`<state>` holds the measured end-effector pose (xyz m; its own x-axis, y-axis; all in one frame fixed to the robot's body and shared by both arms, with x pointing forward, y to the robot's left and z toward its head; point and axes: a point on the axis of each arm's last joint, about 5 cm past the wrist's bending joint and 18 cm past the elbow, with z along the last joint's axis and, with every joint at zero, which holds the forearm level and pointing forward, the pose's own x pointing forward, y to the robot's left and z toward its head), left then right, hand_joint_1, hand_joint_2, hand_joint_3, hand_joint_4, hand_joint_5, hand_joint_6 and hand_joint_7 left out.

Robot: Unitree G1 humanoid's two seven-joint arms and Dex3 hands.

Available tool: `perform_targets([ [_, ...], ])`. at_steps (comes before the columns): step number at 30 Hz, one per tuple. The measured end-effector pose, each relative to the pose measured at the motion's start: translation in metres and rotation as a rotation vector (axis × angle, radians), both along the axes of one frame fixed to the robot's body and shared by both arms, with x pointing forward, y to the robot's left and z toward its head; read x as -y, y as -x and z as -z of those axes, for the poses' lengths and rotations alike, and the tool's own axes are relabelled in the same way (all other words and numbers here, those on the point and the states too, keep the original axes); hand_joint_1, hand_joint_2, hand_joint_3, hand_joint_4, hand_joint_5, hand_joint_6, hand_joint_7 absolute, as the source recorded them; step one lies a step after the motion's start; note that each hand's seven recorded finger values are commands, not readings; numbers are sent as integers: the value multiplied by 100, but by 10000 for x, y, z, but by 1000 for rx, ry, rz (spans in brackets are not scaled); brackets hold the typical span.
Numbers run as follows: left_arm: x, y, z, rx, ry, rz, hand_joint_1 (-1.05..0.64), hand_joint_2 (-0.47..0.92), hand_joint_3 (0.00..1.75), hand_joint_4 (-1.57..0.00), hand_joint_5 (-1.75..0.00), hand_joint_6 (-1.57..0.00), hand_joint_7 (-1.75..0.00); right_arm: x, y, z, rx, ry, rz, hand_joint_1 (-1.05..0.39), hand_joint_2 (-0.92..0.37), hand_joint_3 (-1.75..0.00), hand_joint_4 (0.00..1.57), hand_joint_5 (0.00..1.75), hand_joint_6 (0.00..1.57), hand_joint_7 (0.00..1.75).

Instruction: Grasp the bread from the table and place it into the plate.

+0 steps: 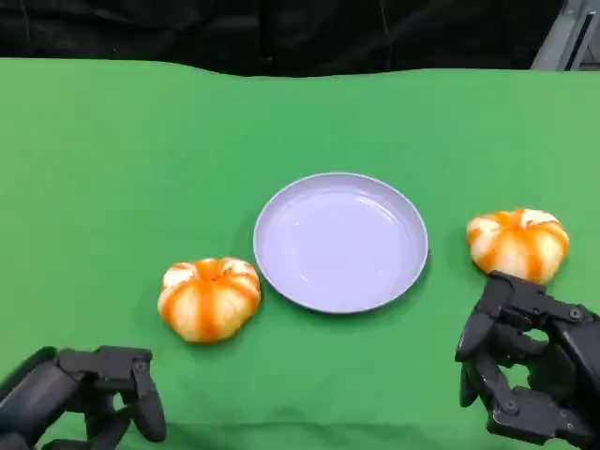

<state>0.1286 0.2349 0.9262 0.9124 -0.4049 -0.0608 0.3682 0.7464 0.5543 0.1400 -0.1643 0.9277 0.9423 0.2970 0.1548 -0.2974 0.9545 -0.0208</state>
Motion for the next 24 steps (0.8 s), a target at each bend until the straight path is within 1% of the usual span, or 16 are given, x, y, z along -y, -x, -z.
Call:
perform_targets([
  [9, -3, -1, -4, -1, -11, 4, 26, 66, 89, -83, -152, -87, -113, 0, 0, 2, 0, 1, 1, -1, -69, -107, 76, 175, 62, 159],
  [10, -4, -1, -4, -1, -11, 4, 21, 68, 82, -78, -142, -83, -106, 0, 0, 2, 0, 1, 1, -2, -69, -107, 76, 175, 62, 159],
  [11, -4, -1, -4, -1, -11, 4, 11, 79, 57, -75, -109, -82, -78, 0, 0, 2, 0, 1, 1, -2, -69, -106, 76, 175, 62, 159],
  [12, 1, -6, -5, 0, -11, 6, 6, 86, 42, -78, -85, -86, -54, 1, -1, 2, 0, 1, 1, -2, -69, -106, 76, 175, 62, 159],
  [13, 17, -25, -11, 7, -8, 12, -15, 89, 30, -59, -51, -75, -26, 2, -1, 2, 0, 2, 2, -3, -69, -106, 76, 175, 62, 159],
  [14, 44, -62, -23, 16, -14, 19, -26, 91, 25, -49, -37, -69, -15, 4, -4, 0, -1, 4, 3, -3, -69, -105, 75, 175, 62, 158],
  [15, 82, -108, -42, 26, -30, 28, -32, 92, 22, -43, -28, -66, -8, 3, -11, -4, -1, 7, 2, -3, -69, -105, 75, 175, 62, 158],
  [18, 185, -219, -140, 79, -77, 59, -56, 92, 21, -26, -14, -53, -1, 7, -17, -4, -10, 13, 2, -3, -69, -105, 75, 175, 62, 158],
  [20, 249, -304, -208, 113, -108, 77, -59, 92, 21, -24, -12, -51, 0, 7, -19, -3, -11, 14, 3, -3, -69, -104, 76, 175, 62, 158],
  [21, 270, -334, -241, 129, -117, 82, -67, 92, 22, -17, -8, -47, 0, 7, -19, -3, -11, 14, 3, -3, -69, -104, 75, 175, 62, 157],
  [22, 293, -363, -266, 141, -130, 87, -69, 92, 22, -15, -7, -46, 0, 7, -18, -2, -12, 14, 4, -3, -69, -104, 75, 175, 62, 157],
  [24, 332, -424, -299, 146, -162, 87, -71, 92, 23, -14, -6, -44, 0, 3, -21, -4, -11, 14, 3, -3, -69, -104, 75, 175, 62, 157],
])
